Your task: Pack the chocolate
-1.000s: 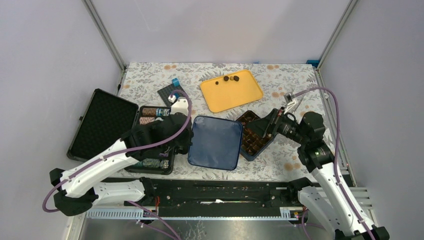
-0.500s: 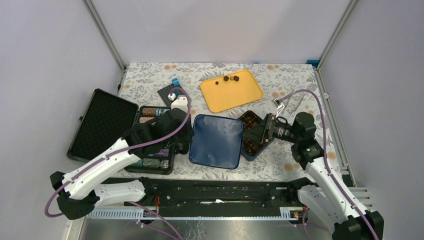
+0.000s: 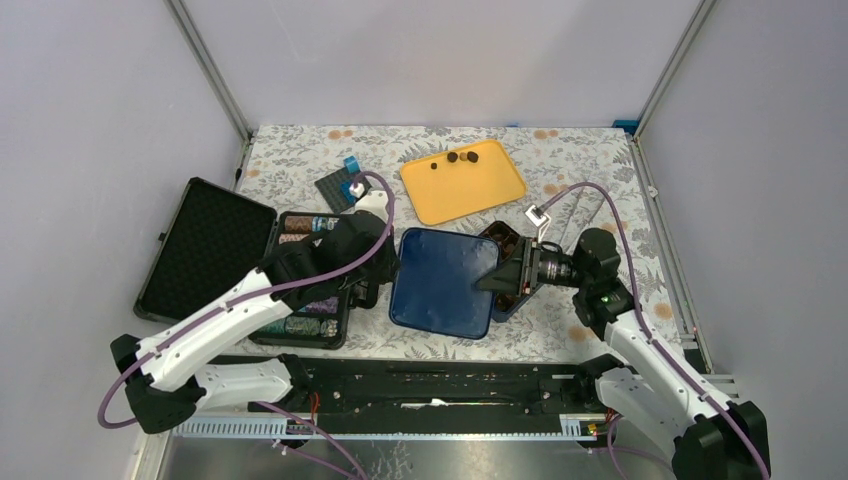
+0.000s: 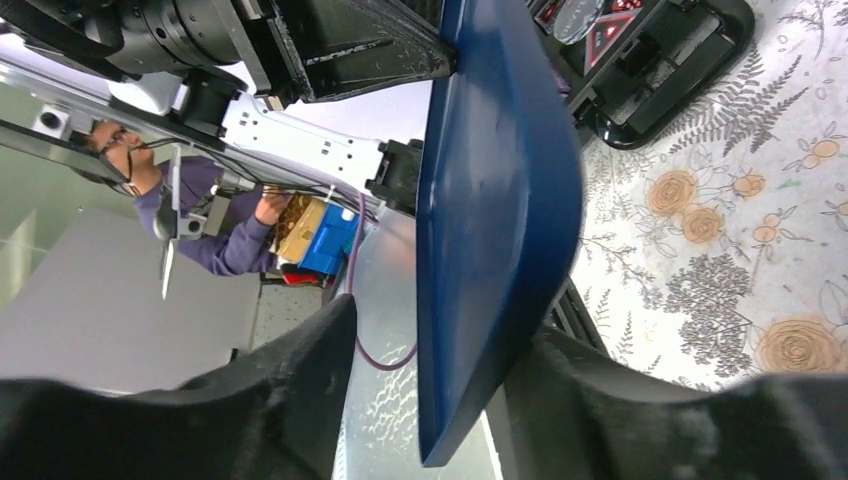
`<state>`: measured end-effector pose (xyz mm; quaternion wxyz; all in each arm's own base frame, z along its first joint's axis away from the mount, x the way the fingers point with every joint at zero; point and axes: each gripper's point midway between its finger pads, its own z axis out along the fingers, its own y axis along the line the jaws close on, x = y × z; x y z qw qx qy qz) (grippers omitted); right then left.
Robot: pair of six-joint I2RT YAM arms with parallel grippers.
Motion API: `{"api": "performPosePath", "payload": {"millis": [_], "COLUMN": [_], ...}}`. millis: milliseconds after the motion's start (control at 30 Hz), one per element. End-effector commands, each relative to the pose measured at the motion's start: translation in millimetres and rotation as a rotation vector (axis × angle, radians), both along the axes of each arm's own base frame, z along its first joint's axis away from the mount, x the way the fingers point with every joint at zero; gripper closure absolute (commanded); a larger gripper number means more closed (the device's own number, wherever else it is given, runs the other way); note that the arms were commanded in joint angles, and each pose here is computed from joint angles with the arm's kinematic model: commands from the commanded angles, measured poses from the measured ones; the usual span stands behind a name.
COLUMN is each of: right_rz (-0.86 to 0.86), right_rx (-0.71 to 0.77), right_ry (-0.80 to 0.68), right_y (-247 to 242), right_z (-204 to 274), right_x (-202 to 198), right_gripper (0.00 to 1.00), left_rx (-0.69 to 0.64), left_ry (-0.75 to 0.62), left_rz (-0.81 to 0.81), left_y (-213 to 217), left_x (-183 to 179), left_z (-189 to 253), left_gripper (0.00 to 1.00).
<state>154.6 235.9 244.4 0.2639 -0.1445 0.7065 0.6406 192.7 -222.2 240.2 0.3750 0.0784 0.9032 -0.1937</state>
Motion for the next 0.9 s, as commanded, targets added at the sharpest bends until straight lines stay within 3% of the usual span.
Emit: {"api": "performPosePath", "payload": {"millis": [0,67,133,167,200,267,333,367,400,600,733,867], "right_rz": [0.019,0.002,-0.048,-0.092,-0.161,-0.302,-0.422,-0.467,-0.500,-0.742,-0.895,-0.963], "right_rx": [0.015,0.018,0.007,-0.020,-0.068,-0.195,-0.348,-0.421,-0.490,-0.926,-1.229,-1.481], "right_ry": [-0.073,-0.074,-0.081,-0.081,-0.080,-0.074,-0.069,-0.082,-0.092,-0.209,-0.226,-0.272], "right_y": [3,4,4,2,-2,-15,-34,-44,-53,-134,-188,-198], "right_z": [15,17,18,17,13,4,-3,-2,-1,42,69,87], "right_x": [0,4,13,21,32,54,71,78,84,107,119,129], "right_gripper": [0.47,0.65,0.91,1.00,1.00,1.00,1.00,1.00,1.00,1.00,1.00,1.00], "left_rx": [-0.101,-0.104,-0.101,-0.098,-0.095,-0.087,-0.072,-0.061,-0.051,-0.057,-0.073,-0.085], "left_ry": [-0.047,-0.044,-0.039,-0.037,-0.034,-0.028,-0.028,-0.031,-0.042,-0.111,-0.088,-0.009], "left_rz": [-0.038,-0.044,-0.044,-0.040,-0.039,-0.029,-0.024,-0.016,0.007,0.153,0.224,0.241], "left_y": [-23,-26,-27,-27,-27,-26,-23,-20,-15,17,26,18], "left_x": [9,10,11,12,12,15,19,21,26,40,55,69], "left_z": [26,26,24,23,22,20,20,22,26,57,53,35], "left_gripper": [1.00,1.00,1.00,1.00,0.95,0.67,0.21,0.09,0.03,0.02,0.05,0.03]}}
